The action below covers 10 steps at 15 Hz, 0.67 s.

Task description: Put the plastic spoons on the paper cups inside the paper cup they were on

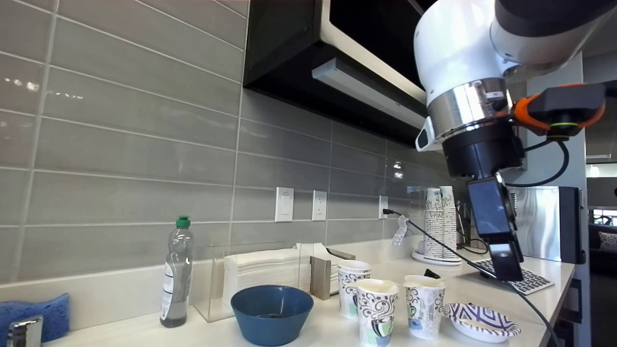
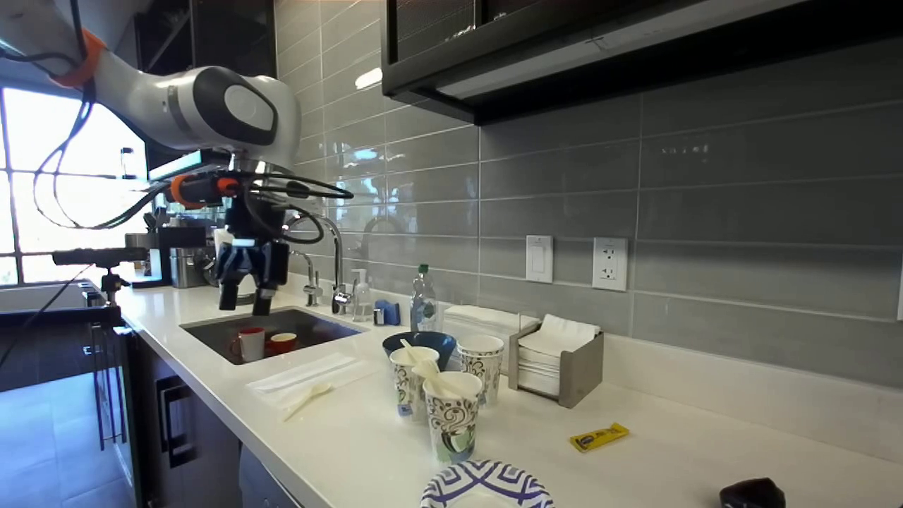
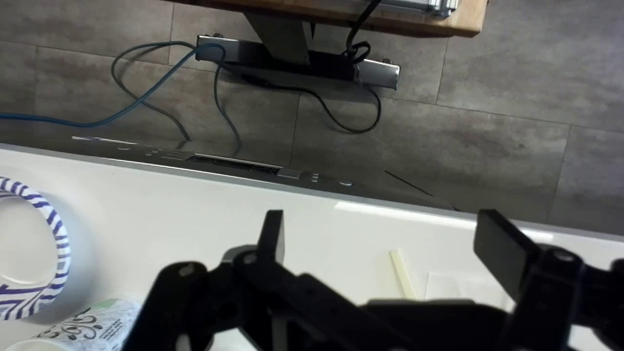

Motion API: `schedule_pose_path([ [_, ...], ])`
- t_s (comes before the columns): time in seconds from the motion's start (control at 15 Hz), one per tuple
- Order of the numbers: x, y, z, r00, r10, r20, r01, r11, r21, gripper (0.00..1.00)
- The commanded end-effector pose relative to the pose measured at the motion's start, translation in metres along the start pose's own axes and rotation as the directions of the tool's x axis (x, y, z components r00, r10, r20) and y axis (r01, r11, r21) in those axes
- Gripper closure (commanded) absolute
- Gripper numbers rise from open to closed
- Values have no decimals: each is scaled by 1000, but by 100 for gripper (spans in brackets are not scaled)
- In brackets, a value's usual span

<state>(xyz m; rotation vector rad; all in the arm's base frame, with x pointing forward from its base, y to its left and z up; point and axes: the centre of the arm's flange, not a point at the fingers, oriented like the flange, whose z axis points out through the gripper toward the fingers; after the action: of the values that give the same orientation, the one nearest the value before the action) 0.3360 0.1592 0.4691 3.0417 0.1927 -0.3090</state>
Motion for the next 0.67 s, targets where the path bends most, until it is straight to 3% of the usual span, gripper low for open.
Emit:
schedule_pose_path([
  [0.0, 46, -8, -22, 992, 118, 40, -116, 992, -49, 0],
  [0.27, 91, -6, -30, 966, 254, 44, -244, 957, -157, 0],
  [0.47, 123, -8, -28, 967, 252, 31, -235, 935, -267, 0],
  [0.53, 90, 2, -17, 969, 246, 12, -240, 952, -192, 0],
  [0.6, 100, 1, -15, 969, 245, 17, -236, 947, -217, 0],
])
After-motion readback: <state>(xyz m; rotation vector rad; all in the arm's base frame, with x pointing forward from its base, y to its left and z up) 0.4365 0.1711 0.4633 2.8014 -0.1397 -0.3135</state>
